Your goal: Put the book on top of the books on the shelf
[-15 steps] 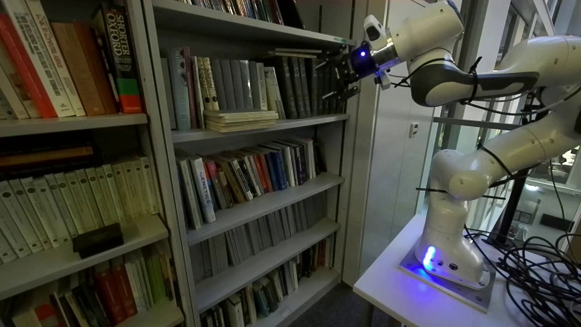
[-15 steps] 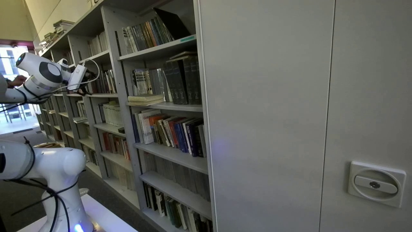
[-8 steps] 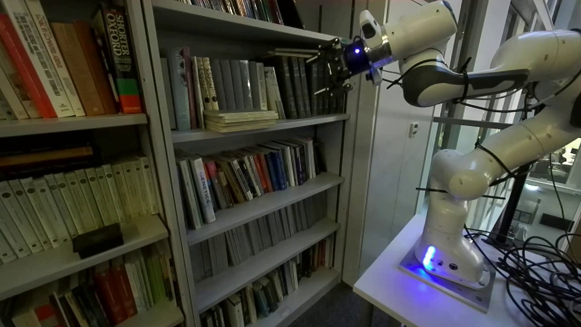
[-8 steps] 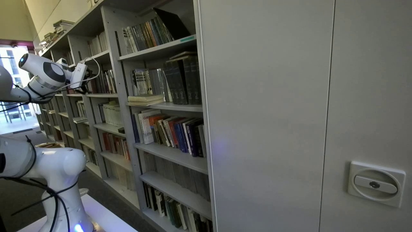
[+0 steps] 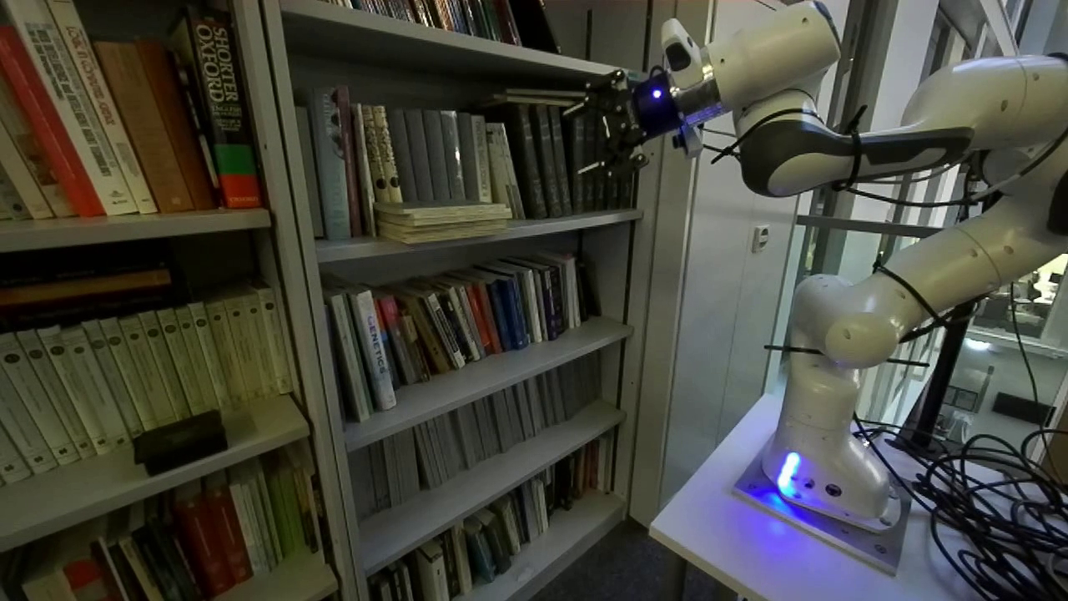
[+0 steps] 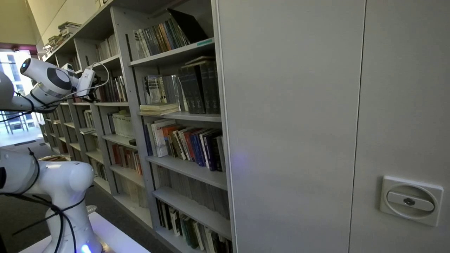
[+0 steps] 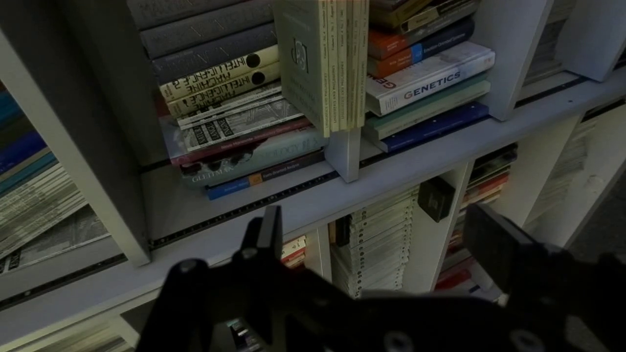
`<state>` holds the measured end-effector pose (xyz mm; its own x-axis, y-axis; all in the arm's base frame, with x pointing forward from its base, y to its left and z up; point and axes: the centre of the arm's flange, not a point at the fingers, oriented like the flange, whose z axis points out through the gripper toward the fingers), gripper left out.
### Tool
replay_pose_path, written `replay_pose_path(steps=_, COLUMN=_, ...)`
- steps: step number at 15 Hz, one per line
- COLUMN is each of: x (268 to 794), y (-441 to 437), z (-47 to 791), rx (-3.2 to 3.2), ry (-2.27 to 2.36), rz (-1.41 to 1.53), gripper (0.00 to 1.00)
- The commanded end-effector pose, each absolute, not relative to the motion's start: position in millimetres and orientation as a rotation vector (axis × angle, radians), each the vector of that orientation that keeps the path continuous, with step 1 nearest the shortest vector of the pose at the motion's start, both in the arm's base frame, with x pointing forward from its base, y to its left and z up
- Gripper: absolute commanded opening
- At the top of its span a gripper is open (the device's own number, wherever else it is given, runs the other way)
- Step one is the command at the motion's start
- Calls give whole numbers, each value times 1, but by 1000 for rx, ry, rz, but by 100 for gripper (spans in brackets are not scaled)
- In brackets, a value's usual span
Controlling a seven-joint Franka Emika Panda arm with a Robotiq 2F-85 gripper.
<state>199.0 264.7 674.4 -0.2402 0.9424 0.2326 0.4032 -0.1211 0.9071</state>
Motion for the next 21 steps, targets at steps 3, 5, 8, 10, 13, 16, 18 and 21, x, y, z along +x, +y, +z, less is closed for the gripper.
replay_pose_path(steps=3, x=199, y=265, z=674, rx=1497, ry=1635, rz=1356, gripper=100)
replay_pose_path(steps=5, x=199, y=265, z=674, rx=1497, ry=1635, rz=1356, gripper=100)
replay_pose_path(steps=8, x=199, y=265, z=674, rx=1497, ry=1635, rz=1356, gripper=100)
replay_pose_path(steps=10, x=199, y=265, z=674, rx=1497, ry=1635, rz=1356, gripper=100)
replay_pose_path(steps=13, x=202, y=265, z=673, rx=1496, ry=1638, rz=1345, gripper=100)
replay_pose_path(steps=16, x=227, y=275, z=673, rx=1450, ry=1578, rz=1318, gripper=100)
replay_pose_path(steps=18, x=251, y=282, z=672, rx=1448, ry=1546, rz=1328, gripper=100)
replay_pose_path(steps=21, x=292, y=293, z=675, rx=1430, ry=1522, rz=1308, gripper=100)
